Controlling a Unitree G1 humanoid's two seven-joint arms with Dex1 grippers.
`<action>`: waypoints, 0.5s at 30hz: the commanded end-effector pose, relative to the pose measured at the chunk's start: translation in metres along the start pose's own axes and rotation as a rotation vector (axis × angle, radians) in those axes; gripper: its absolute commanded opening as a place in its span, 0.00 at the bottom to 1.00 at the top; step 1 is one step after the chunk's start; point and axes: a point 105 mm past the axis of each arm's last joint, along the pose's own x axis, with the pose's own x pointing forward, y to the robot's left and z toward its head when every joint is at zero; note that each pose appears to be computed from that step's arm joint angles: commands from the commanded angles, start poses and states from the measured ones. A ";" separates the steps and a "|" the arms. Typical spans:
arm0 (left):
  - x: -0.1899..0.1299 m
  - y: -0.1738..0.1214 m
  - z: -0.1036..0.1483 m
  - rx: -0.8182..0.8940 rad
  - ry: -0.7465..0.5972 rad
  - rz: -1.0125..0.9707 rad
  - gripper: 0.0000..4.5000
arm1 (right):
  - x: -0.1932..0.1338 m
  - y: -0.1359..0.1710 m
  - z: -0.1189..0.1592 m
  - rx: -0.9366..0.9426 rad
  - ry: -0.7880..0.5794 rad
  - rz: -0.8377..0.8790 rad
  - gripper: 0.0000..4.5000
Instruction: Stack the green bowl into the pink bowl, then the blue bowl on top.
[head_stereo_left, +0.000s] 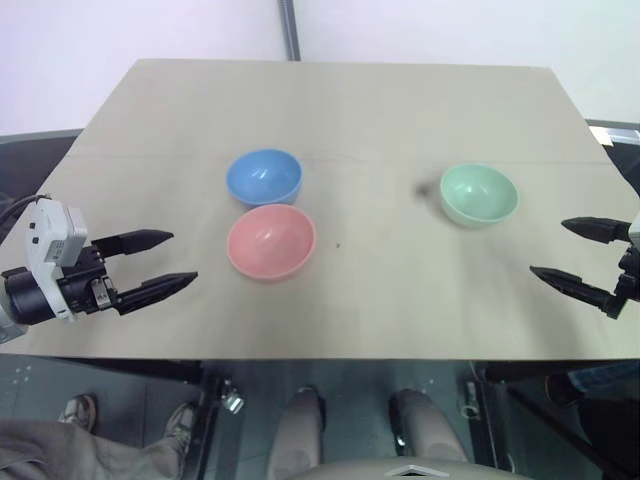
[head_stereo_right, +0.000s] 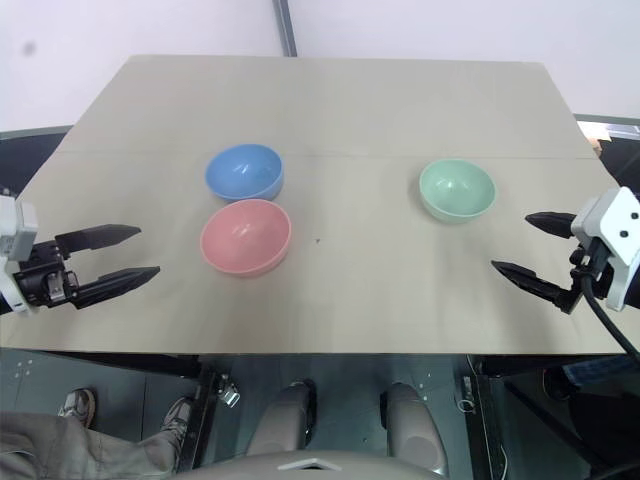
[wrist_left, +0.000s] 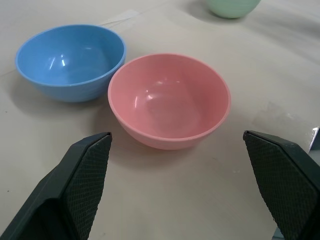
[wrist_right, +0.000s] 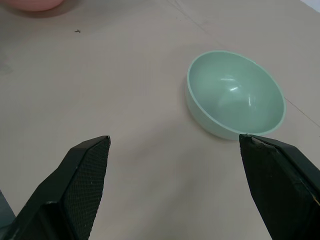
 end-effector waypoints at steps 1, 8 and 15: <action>-0.004 0.003 0.011 0.055 -0.016 0.013 0.99 | 0.000 -0.004 0.014 -0.054 -0.031 -0.016 1.00; 0.014 -0.004 0.016 0.071 -0.029 -0.042 0.99 | 0.014 -0.003 0.021 -0.066 -0.061 0.002 1.00; 0.039 -0.006 0.018 0.238 0.052 0.021 0.99 | 0.026 0.021 0.037 -0.049 -0.172 0.147 1.00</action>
